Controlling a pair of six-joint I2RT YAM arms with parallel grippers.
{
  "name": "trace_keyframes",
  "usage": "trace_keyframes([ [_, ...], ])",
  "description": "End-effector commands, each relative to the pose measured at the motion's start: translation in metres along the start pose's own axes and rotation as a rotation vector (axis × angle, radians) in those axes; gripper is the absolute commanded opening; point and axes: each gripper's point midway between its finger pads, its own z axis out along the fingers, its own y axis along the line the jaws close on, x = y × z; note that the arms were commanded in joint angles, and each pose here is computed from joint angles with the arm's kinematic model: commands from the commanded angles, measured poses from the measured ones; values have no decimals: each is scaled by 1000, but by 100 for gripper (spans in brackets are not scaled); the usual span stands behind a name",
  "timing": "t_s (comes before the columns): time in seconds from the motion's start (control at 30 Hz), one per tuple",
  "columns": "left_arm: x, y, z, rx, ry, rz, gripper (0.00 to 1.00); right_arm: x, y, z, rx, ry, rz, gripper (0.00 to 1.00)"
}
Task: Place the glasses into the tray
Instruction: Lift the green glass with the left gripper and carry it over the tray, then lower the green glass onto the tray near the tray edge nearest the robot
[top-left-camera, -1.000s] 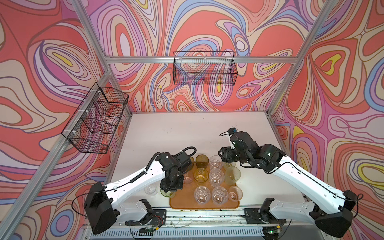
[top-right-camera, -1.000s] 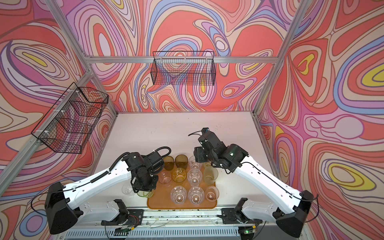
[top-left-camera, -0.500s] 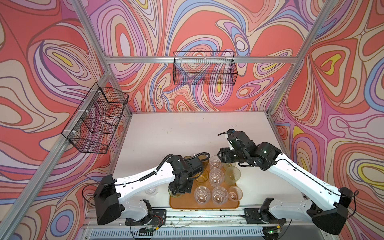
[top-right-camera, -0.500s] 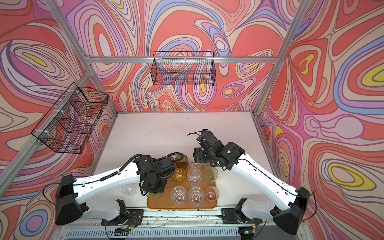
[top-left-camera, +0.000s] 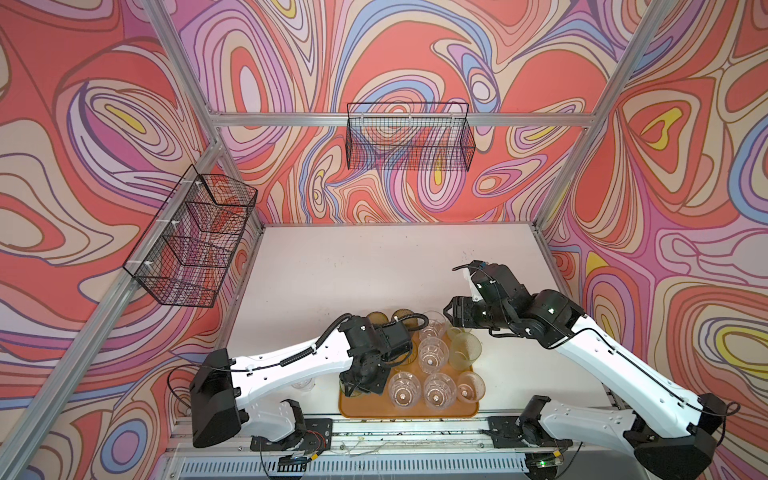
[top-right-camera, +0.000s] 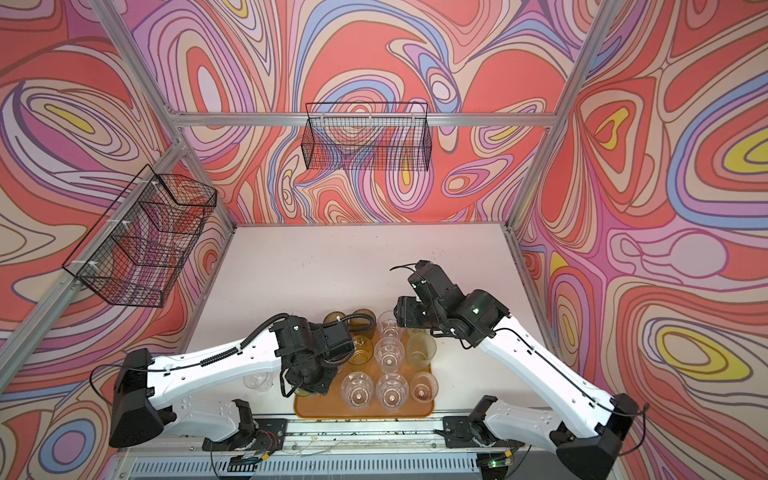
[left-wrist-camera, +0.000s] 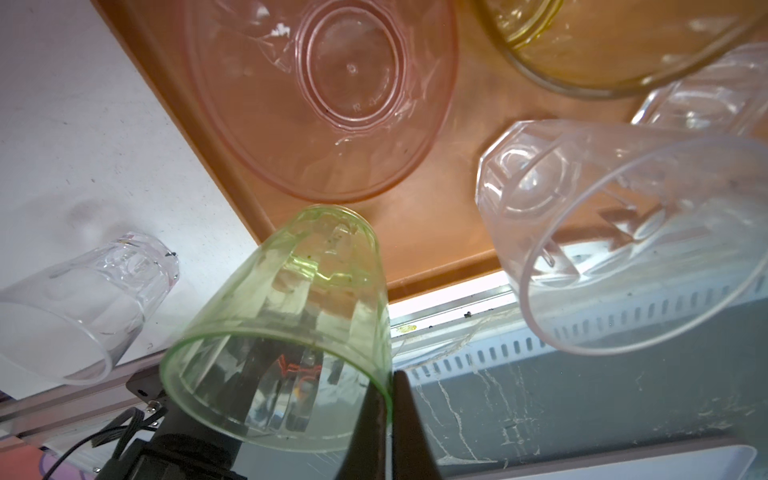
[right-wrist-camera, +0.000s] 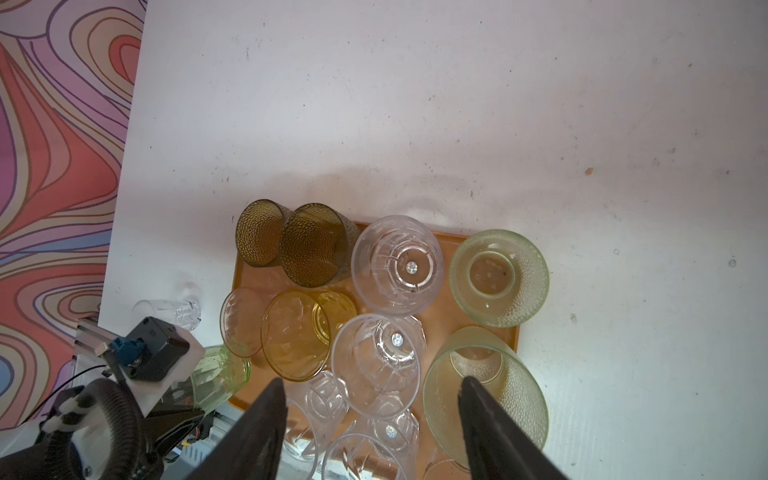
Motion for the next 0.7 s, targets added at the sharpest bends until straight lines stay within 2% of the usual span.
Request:
trace_keyframes([
  [0.0, 2, 0, -3, -23, -7, 78, 2, 8, -9, -2, 17, 13, 26, 68],
  [0.4, 0, -18, 10, -39, -3, 229, 2, 15, -17, -11, 28, 17, 46, 68],
  [0.67, 0, -33, 16, 11, 5, 244, 2, 19, -22, -12, 43, 21, 53, 68],
])
